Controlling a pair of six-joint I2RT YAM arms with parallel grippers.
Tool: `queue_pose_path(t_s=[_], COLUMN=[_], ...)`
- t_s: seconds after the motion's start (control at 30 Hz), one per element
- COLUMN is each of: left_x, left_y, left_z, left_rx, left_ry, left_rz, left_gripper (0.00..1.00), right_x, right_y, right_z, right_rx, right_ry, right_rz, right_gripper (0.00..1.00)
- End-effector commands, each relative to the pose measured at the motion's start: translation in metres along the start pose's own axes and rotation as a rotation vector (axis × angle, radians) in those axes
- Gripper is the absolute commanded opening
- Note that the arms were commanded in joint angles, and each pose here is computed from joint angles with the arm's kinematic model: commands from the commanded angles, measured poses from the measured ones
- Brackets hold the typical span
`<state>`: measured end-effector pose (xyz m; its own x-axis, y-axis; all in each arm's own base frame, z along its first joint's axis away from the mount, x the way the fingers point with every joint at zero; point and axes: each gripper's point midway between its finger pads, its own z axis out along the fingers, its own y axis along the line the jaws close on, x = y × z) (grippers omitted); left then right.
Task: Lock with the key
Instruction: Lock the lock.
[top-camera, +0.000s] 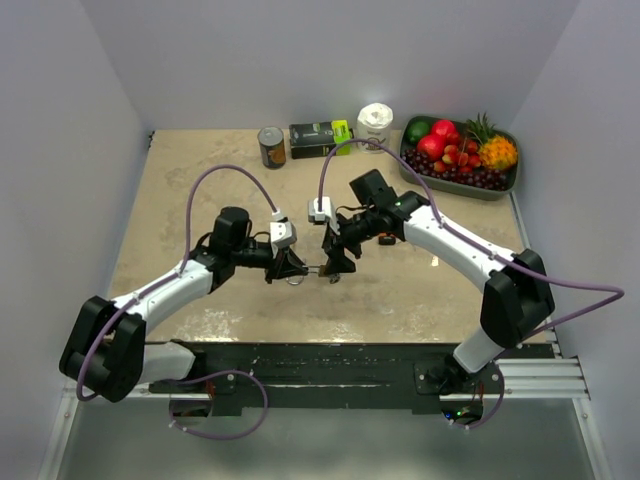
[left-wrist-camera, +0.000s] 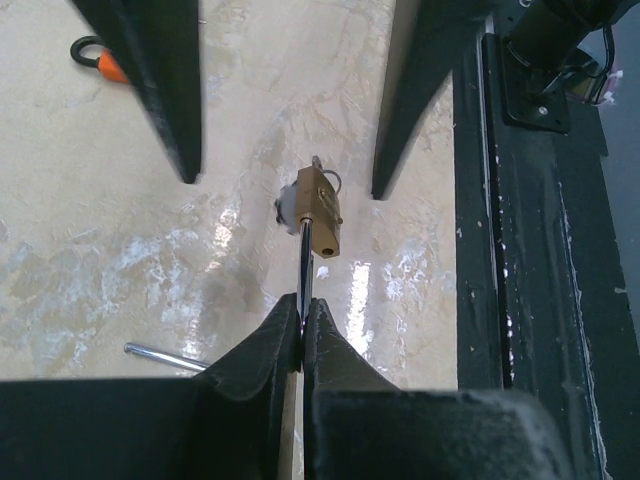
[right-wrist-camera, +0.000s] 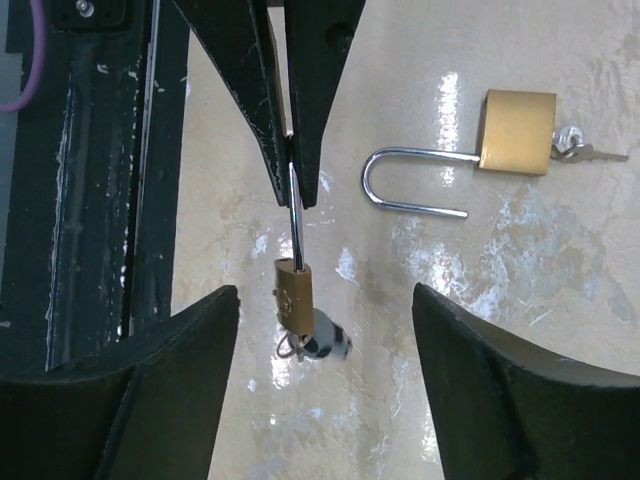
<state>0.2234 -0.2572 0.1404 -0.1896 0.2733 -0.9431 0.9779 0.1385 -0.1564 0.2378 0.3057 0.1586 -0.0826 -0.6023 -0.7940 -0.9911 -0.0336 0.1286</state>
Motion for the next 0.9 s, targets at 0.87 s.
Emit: queue_pose_path(t_s=[0.87], left_x=[-0.092], left_y=[-0.018], left_z=[-0.019], left_rx=[0.062], left_ry=[-0.133], left_rz=[0.096], left_gripper=[0.00], right_x=[-0.037], right_y=[0.019], right_z=[-0.031], right_rx=[0.066], right_ry=[-0.176], right_rz=[-0.177], right_gripper=[0.83])
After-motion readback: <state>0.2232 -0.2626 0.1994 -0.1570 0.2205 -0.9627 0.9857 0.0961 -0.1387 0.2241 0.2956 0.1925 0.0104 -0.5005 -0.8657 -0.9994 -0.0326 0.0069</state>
